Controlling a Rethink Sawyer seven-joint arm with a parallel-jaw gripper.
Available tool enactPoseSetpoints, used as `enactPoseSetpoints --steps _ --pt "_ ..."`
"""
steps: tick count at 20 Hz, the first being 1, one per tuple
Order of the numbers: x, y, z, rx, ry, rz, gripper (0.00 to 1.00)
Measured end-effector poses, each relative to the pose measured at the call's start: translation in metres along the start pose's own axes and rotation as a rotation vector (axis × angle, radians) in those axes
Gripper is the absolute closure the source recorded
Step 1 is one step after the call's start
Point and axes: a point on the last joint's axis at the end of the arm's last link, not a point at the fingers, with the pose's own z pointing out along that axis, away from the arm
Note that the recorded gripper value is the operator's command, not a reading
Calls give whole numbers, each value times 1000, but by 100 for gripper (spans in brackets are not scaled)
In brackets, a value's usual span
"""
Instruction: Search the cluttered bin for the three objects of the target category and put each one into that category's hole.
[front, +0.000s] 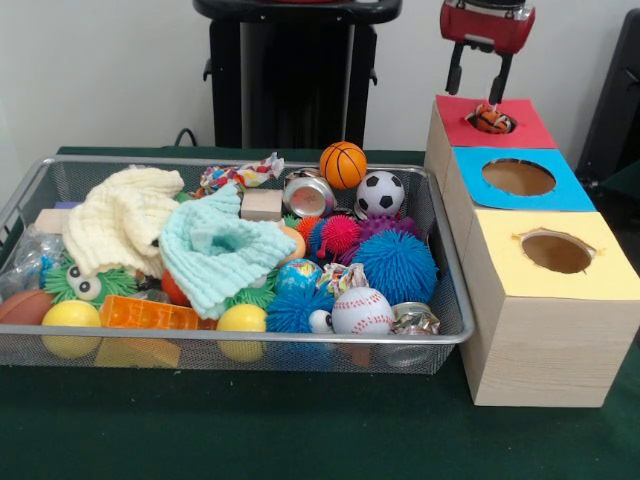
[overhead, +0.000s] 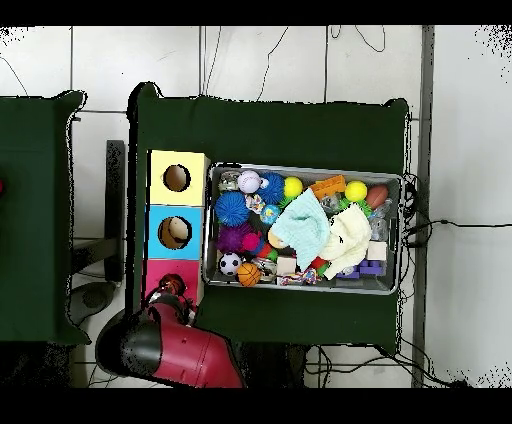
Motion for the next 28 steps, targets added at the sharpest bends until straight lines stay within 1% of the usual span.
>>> enactPoseSetpoints --steps 1,3,4,7,11,16,25,28 --pt "3 0 5 -2 6 -1 0" --pt "4 0 7 -3 7 -1 0" --pt "6 -2 17 -1 8 -2 0" --pt "8 -4 28 8 4 -13 0" --pt "12 -3 27 14 -18 -39 0" --pt "19 -1 27 26 -66 -79 0" --pt "19 -1 25 32 -70 -88 0" --pt "18 -1 20 44 -47 -97 0"
